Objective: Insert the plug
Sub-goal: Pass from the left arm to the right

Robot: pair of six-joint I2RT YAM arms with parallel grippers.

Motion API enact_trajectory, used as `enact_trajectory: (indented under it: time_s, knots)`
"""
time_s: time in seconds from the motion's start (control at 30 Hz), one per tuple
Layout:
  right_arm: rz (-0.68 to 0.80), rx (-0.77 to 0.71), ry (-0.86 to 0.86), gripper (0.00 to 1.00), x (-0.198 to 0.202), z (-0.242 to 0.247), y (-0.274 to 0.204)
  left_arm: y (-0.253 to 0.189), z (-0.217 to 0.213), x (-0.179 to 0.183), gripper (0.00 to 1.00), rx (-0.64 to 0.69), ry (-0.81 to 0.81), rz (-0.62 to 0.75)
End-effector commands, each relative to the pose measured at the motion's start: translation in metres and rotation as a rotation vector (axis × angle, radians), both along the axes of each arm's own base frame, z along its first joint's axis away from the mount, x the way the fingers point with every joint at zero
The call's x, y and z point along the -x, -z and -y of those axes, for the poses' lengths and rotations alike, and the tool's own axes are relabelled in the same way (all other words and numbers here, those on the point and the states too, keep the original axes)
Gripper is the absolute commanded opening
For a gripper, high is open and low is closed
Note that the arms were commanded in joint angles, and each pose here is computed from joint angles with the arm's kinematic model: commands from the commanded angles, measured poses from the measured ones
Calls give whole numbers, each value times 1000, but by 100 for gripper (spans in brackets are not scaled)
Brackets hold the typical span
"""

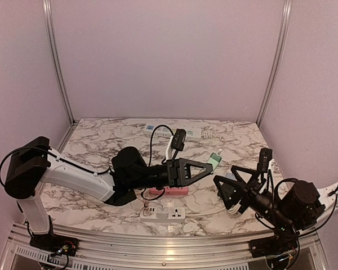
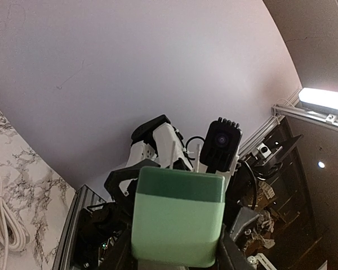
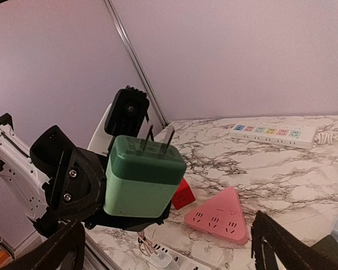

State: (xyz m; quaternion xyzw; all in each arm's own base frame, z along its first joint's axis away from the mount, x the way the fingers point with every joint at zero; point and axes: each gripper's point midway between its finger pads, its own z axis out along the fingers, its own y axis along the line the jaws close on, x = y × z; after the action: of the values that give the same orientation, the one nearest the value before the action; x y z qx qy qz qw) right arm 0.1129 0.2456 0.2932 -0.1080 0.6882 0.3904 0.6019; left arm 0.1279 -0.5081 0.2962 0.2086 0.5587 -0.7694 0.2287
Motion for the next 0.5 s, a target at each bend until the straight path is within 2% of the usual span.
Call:
enact_trajectory:
  time_s: [0.0, 0.17, 0.47]
  knots:
    - [28, -86, -22, 98, 4, -5, -35, -15, -10, 9, 14, -2, -27, 70]
    - [29, -165, -58, 98, 8, -6, -44, -18, -14, 20, 14, -1, -13, 94]
    - [17, -183, -92, 98, 13, -19, -46, -17, -12, 43, 14, -23, 3, 161]
